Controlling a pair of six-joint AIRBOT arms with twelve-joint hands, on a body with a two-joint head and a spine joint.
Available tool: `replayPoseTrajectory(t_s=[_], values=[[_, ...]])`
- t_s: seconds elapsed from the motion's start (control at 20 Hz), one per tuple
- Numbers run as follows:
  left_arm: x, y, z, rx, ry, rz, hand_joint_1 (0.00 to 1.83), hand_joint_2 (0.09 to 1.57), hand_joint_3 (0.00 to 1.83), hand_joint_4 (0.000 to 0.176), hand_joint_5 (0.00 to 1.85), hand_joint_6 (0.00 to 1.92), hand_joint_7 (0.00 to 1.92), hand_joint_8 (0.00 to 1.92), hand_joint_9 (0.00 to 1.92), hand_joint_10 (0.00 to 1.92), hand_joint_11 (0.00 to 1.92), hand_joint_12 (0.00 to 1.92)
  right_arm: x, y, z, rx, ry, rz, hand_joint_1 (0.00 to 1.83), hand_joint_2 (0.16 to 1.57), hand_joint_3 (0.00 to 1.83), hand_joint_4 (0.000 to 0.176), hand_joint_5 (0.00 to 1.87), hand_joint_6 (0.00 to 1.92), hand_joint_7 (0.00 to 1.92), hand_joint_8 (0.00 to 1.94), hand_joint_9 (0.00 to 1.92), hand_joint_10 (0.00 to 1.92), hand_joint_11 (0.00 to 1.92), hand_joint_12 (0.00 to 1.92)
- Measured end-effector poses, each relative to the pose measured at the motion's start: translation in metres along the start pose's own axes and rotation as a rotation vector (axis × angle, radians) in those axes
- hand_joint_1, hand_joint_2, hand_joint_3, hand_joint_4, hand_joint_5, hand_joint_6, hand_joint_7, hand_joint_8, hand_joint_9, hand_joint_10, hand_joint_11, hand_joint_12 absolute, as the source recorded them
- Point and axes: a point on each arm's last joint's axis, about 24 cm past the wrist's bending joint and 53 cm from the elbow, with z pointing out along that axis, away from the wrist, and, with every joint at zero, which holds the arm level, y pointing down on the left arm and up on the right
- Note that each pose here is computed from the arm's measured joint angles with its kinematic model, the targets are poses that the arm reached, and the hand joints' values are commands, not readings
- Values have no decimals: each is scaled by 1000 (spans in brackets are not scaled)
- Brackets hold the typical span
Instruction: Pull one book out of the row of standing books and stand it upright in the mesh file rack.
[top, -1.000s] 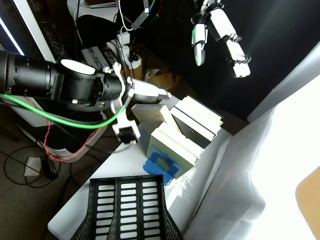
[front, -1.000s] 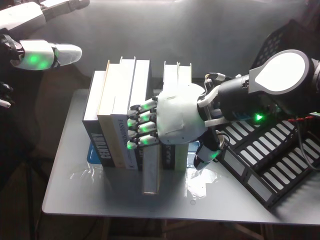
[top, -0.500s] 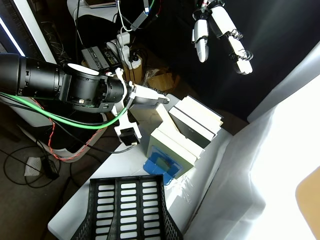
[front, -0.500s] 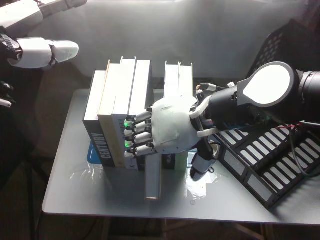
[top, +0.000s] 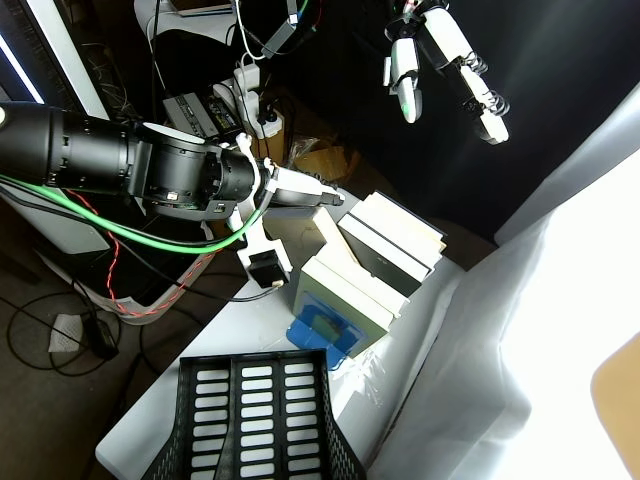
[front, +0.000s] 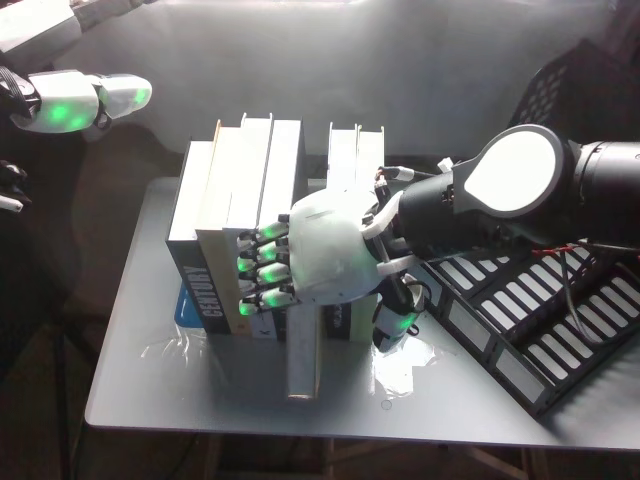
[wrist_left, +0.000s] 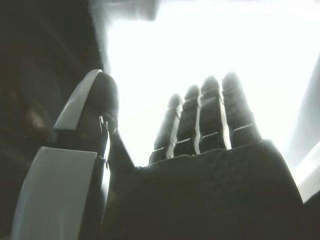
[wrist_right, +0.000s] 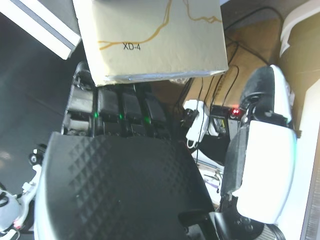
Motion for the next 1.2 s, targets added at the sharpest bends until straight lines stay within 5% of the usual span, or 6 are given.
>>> replayPoseTrajectory(t_s=[0.6,0.9,1.0,1.05,1.1,1.2], values=[[-3,-1,-6,11,-12,-17,498,1417,1,6,108,14,1,0,0,0,0,0,2,-12,8,40,8,26,754,994,31,0,69,28,70,26,38,16,23,12],[-3,-7,-8,27,-9,-16,364,1453,11,12,33,1,0,0,0,0,0,0,6,-2,14,19,17,31,969,1087,12,0,523,71,702,46,679,203,135,1480],[-7,-8,-9,31,-14,-14,487,1408,0,24,31,5,271,116,100,51,0,0,9,-1,16,13,24,32,1331,1109,9,0,920,1119,1018,816,885,981,532,1614],[-7,-10,-9,38,-15,-14,590,1357,27,16,38,22,482,668,225,812,0,1297,12,1,17,8,30,33,1344,1159,9,0,868,1294,908,988,767,1260,474,1700],[-6,-13,-9,46,-12,-10,635,1331,18,18,68,25,182,538,44,473,0,1796,13,3,17,1,33,37,1350,1168,5,0,817,1365,929,1009,757,1304,473,1724],[-3,-17,-7,58,-5,-11,637,1305,0,0,54,8,9,21,0,3,0,1920,13,5,19,-7,36,33,1347,1166,5,0,840,1369,935,986,741,1299,465,1717]])
